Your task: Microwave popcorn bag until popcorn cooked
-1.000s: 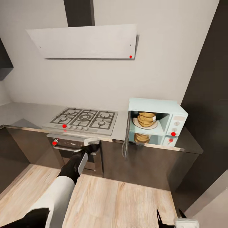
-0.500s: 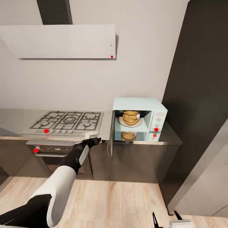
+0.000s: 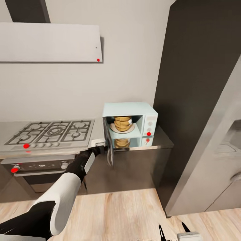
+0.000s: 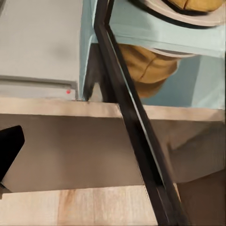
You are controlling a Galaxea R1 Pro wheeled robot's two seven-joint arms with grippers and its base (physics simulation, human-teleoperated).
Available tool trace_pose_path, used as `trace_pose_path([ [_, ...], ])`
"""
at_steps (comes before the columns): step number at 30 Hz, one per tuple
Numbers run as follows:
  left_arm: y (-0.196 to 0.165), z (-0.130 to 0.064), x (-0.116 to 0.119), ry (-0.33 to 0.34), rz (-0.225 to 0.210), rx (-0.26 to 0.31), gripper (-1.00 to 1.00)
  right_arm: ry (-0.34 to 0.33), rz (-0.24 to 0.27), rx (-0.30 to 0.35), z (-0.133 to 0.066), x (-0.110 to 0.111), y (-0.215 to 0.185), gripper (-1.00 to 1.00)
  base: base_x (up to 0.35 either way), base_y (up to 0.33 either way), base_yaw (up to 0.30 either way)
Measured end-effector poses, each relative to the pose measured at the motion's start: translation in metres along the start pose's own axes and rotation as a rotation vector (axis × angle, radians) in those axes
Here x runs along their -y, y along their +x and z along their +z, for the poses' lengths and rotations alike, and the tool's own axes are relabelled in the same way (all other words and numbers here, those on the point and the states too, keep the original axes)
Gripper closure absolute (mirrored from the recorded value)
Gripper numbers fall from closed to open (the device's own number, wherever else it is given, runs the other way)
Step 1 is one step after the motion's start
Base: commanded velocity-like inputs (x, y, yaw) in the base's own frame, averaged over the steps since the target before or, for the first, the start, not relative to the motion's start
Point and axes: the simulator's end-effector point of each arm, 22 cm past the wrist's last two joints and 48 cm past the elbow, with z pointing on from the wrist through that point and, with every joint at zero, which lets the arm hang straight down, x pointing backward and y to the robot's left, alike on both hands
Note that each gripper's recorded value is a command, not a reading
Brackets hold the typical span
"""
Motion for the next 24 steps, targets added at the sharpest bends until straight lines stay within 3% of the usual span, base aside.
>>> trace_pose_path([
  [12,0.005,0.0,-0.001,-0.002,0.007,0.004,-1.0,0.009,0.004,0.012,0.001,0.005,-0.005,-1.0,0.003,-0.002,-0.3],
  [16,0.006,0.0,-0.001,-0.001,0.009,0.004,-1.0,0.007,0.005,0.009,-0.002,0.004,-0.004,-1.0,0.227,-0.199,-0.278],
  [24,0.006,0.0,-0.001,-0.002,0.007,0.004,-1.0,-0.045,0.004,-0.006,-0.011,-0.02,0.002,-1.0,0.163,-0.147,-0.037],
])
